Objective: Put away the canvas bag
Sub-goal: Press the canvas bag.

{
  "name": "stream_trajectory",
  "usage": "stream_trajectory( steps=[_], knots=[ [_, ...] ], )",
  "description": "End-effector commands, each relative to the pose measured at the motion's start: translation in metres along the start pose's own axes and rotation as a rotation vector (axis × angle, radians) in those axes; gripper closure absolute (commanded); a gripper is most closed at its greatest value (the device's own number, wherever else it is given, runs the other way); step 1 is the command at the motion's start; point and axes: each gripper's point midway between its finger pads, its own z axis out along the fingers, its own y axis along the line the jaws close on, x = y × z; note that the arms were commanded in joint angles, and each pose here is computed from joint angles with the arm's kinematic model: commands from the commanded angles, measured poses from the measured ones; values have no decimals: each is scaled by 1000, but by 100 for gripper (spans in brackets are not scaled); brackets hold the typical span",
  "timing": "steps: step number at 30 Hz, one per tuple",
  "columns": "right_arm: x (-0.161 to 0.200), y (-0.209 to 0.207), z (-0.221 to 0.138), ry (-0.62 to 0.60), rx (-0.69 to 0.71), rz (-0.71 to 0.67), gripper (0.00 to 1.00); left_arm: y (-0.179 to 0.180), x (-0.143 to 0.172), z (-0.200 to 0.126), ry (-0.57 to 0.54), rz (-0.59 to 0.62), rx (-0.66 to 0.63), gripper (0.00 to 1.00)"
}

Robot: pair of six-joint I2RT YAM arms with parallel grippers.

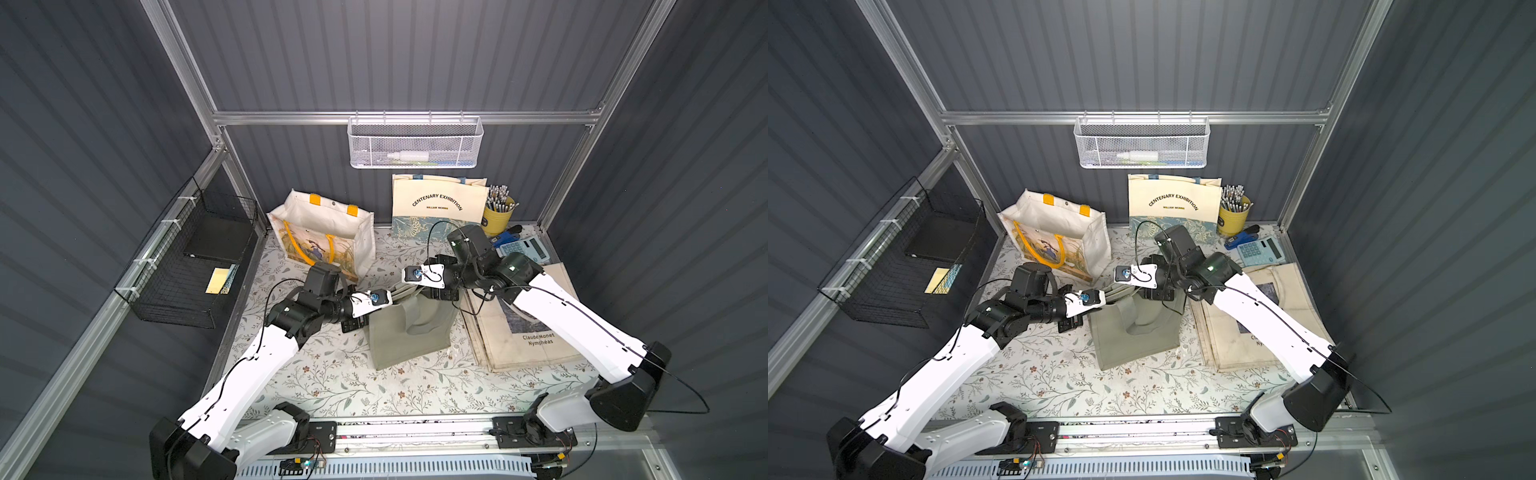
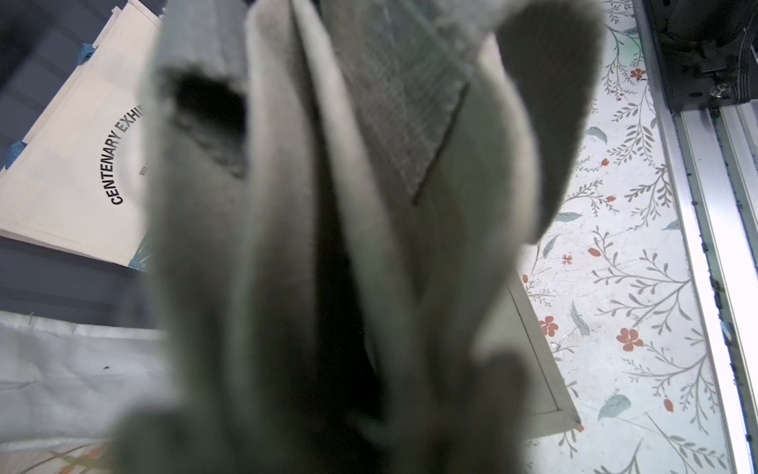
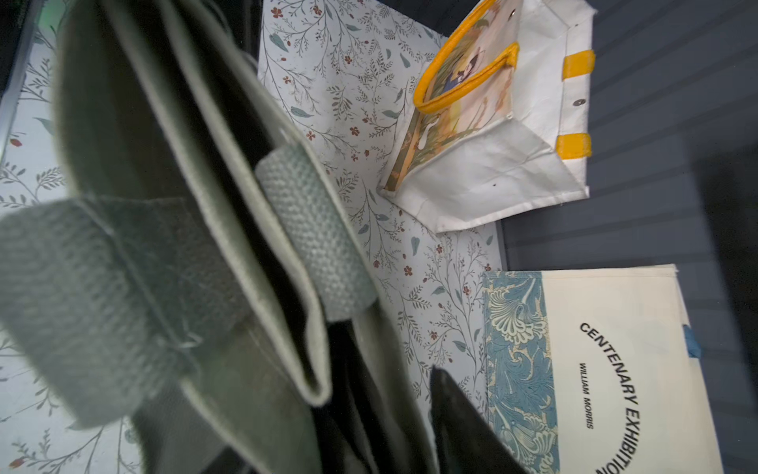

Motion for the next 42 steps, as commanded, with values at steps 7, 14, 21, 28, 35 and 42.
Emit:
stream_trajectory(
  steps=[7,14,21,28,35,42],
  knots=[
    [3,17,-7,-23,-86,63,100,5,-17,-3,-85,6,-35,65],
    [-5,15,-7,-60,-83,97,100,23,-58,-22,-204,-33,-62,1],
    [-16,16,0,-75,-117,120,100,40,-94,-30,-263,-111,-17,0],
    [-24,10,-6,-126,-70,125,100,28,-94,-16,-248,-132,75,2],
    [-28,10,-5,-153,-80,141,100,20,-95,-2,-208,-144,118,6],
    [-26,12,-4,-148,-80,146,100,20,-88,4,-204,-164,97,5]
  ],
)
